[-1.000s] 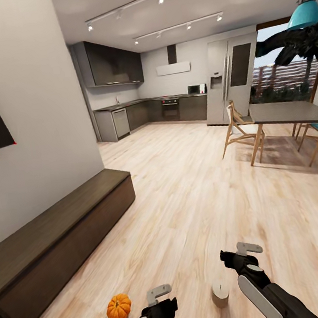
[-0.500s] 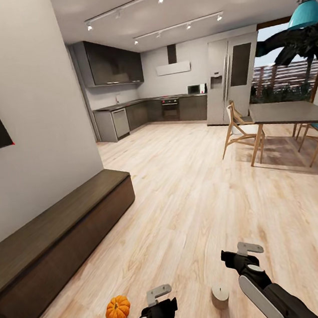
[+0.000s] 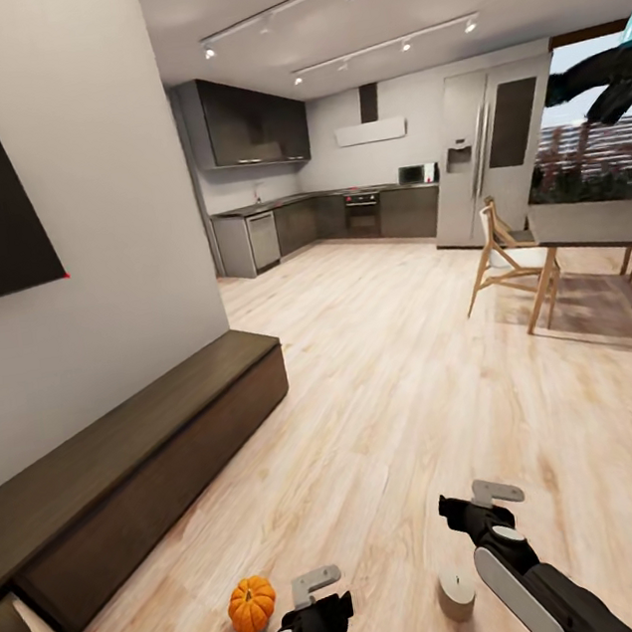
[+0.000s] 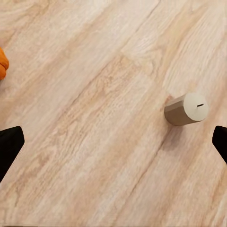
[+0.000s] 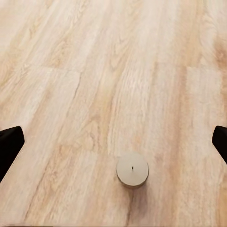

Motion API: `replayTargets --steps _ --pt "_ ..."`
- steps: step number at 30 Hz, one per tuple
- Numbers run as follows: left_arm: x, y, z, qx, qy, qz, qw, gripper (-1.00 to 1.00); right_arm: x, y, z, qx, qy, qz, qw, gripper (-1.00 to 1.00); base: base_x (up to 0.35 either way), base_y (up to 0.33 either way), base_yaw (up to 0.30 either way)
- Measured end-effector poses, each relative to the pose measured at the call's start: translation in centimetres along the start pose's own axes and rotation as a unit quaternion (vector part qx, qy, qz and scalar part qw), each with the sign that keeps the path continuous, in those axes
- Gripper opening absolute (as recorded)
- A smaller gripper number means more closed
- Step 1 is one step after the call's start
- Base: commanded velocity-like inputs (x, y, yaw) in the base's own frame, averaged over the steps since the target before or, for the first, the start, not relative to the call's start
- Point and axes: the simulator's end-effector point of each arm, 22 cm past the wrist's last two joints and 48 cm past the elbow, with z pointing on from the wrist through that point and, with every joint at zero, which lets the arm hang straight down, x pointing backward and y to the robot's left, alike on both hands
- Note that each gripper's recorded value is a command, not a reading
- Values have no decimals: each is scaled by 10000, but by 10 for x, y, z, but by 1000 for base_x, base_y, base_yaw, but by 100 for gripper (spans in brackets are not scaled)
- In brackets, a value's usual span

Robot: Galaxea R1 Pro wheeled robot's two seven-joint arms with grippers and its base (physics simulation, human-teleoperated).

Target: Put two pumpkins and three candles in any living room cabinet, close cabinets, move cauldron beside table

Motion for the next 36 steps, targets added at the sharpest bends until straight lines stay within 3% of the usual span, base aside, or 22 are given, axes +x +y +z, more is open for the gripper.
replayTargets --steps 7,14,31,36 --pt "0 0 0 2 3 3 10000 100 0 0 0 3 -3 -1 10000 100 0 -186 279" --pt "0 1 0 -6 6 3 10000 100 -3 5 -1 -57 -90 11 9999 100 5 -176 55" --pt "0 1 0 -4 18 -33 10000 100 2 -1 2 13 -64 -16 10000 100 131 145 1" --pt "0 2 0 -7 13 -34 10000 100 -14 9 -4 -113 -208 27 9997 100 119 82 0"
